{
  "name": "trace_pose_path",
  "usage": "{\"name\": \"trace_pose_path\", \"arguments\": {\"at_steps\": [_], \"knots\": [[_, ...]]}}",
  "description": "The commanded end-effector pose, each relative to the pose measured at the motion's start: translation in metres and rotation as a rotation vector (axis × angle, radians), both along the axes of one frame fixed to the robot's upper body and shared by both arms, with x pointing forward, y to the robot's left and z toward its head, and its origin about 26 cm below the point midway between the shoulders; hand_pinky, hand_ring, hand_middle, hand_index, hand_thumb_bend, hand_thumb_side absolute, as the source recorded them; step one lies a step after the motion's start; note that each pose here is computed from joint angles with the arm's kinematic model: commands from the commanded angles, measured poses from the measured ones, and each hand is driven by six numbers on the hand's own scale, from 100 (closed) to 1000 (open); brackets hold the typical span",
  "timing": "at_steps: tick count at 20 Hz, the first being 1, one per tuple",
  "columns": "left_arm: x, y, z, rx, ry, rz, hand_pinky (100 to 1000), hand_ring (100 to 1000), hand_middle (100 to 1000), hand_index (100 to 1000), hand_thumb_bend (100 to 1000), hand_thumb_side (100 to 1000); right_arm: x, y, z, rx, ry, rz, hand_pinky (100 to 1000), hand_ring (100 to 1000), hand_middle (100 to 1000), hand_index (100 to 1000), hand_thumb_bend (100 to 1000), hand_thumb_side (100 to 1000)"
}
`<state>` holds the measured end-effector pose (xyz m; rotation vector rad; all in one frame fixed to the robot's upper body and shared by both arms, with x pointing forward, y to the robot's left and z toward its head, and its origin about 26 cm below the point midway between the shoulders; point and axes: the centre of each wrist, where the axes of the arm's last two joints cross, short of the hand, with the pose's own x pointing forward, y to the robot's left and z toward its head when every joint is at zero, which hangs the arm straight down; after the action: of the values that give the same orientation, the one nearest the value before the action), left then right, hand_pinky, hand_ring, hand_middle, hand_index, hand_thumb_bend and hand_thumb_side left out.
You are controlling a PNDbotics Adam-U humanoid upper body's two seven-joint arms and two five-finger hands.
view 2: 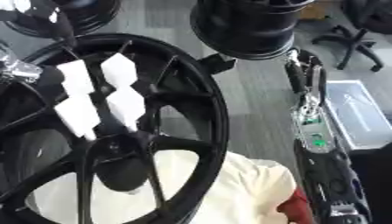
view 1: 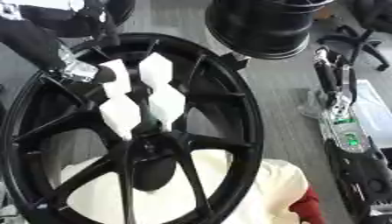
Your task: Pull the pin out of the wheel hub.
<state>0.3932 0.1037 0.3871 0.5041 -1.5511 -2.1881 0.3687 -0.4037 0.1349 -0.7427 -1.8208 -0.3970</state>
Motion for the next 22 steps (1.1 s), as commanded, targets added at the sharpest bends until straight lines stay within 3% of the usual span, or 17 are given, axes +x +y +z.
{"name": "trace_pose_path", "arguments": {"at_steps": [1, 22], "knots": [[-0.002, 0.002, 0.011, -0.004, -0.033, 0.005, 812, 753, 754, 794, 440, 632, 0.0, -0.006, 0.013, -0.03, -0.022, -0.009, 834, 732, 711, 790, 100, 661], [0.013, -0.004, -0.002, 0.056, -0.051, 0.044, 812, 757, 760, 799, 481, 664, 0.0, -0.005, 0.014, -0.028, -0.02, -0.005, 834, 732, 712, 790, 100, 658]]}}
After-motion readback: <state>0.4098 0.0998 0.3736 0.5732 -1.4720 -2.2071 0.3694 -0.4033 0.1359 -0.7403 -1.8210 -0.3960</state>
